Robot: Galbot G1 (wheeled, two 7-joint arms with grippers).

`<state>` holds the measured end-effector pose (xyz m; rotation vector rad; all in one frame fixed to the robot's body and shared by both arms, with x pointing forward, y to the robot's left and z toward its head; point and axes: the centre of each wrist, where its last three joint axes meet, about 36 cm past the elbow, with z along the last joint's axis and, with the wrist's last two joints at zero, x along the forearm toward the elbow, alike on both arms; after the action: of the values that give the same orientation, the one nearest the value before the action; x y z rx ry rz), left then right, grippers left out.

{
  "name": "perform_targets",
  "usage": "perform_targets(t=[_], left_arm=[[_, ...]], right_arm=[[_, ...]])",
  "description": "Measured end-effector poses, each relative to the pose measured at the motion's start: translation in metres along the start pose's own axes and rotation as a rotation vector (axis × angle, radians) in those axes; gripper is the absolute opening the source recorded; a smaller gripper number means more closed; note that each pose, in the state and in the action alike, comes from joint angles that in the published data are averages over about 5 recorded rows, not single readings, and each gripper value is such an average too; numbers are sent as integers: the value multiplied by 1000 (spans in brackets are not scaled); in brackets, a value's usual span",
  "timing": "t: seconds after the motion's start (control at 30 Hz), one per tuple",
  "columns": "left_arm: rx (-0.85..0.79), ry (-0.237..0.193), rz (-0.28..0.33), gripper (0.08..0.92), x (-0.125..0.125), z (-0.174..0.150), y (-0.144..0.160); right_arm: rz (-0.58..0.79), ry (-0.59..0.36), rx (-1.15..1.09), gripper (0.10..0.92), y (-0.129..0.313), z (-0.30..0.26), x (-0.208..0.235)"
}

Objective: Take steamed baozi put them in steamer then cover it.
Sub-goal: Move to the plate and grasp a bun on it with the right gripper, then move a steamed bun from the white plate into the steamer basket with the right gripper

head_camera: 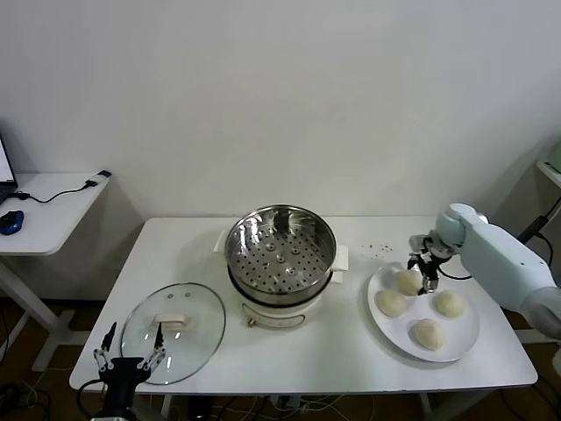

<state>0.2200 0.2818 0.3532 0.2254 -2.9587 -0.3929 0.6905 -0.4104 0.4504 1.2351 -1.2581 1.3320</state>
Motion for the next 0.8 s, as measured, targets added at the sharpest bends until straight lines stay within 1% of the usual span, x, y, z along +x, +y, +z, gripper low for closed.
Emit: perform_targets(t=[0.2,0.47,0.6,0.8], left_arm=[[-3,1,0,823,1,0,0],[-6,3,-1,823,2,1,1],[-8,2,0,823,2,0,1],[-10,1,2,823,4,-1,2]], right_arm=[[-7,-2,5,680,-2,1,1],[-2,-18,47,670,-11,0,21],[16,-27,119,674,-28,-16,48],[72,-26,275,679,-64,-55,115]])
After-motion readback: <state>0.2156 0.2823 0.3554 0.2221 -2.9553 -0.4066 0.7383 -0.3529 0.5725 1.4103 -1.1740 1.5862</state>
